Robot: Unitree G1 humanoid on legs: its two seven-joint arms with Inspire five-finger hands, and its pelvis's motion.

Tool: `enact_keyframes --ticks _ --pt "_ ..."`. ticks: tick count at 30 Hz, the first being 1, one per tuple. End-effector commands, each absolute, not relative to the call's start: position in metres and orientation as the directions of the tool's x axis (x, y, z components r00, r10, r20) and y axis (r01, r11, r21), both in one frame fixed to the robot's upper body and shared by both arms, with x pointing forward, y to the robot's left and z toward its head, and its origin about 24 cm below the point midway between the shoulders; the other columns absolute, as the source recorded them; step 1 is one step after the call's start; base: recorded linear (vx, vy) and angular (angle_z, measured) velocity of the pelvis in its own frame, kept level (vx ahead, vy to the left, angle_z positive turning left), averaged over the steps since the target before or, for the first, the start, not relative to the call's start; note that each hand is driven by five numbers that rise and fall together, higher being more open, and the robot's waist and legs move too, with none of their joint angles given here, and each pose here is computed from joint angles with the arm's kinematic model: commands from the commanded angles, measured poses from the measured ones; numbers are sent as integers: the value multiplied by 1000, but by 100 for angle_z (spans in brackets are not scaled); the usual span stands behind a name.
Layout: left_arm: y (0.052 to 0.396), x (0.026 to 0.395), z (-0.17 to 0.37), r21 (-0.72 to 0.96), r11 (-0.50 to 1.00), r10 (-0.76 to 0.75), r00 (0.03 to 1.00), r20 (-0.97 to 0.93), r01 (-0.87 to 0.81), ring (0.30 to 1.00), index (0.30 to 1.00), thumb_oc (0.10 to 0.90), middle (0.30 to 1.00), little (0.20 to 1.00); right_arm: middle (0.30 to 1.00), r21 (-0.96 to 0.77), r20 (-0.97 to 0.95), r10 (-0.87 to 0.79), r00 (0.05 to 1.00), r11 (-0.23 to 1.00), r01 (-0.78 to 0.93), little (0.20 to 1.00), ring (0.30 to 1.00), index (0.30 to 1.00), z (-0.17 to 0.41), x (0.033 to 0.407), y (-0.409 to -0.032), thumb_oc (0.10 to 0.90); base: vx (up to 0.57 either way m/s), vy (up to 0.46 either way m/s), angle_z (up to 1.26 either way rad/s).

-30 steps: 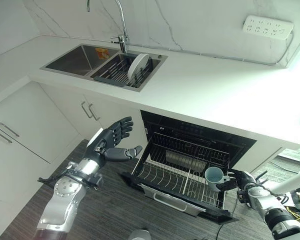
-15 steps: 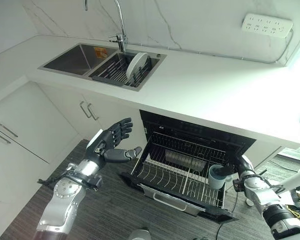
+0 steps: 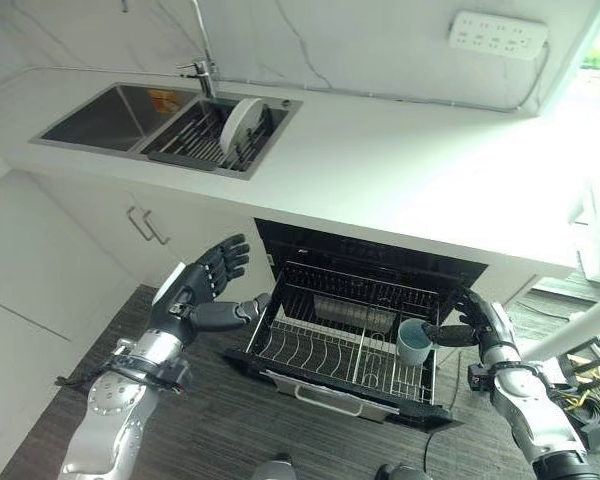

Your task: Place the dishes in the dishwasher.

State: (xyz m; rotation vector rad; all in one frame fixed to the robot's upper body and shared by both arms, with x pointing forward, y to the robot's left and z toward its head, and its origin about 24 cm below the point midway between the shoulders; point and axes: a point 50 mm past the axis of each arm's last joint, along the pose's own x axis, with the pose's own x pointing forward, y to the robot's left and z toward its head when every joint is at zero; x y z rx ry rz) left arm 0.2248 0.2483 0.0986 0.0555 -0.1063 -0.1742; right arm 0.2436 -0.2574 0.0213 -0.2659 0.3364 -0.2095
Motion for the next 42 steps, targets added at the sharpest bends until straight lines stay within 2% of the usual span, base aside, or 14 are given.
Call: enact_keyframes --ticks 1,6,14,22,25,31,37,42 --pt "246 217 163 109 979 -203 871 447 172 900 900 800 900 900 900 -287 -21 -205 979 939 190 900 900 900 83 263 -257 800 -25 146 -14" --pt "246 213 171 160 974 -220 846 486 162 900 900 800 900 900 900 -213 8 -247 969 946 243 900 900 900 91 249 -265 800 -54 190 -22" --pt "246 213 193 157 967 -253 789 560 199 900 900 800 900 900 900 -115 243 -254 936 951 288 900 900 900 128 232 -266 800 -63 208 -27" --pt "245 223 198 79 978 -199 753 627 193 900 900 800 900 900 900 -85 398 -248 883 949 304 900 900 900 158 237 -266 800 5 49 -38" --pt "249 221 195 36 977 -188 758 625 212 900 900 800 900 900 900 -96 426 -270 863 935 340 900 900 900 161 228 -270 800 126 -117 -9" --pt "236 219 196 -9 968 -183 733 655 250 900 900 800 900 900 900 -118 515 -288 807 909 399 900 900 900 181 226 -272 800 93 29 -1" --pt "240 209 191 -177 957 -48 726 686 230 900 900 800 900 900 900 -170 570 -195 798 922 347 900 900 900 200 227 -270 800 24 417 -14" --pt "236 208 186 -189 952 -40 710 703 241 900 900 800 900 900 900 -183 621 -186 761 910 372 900 900 900 220 229 -267 800 1 610 -61"
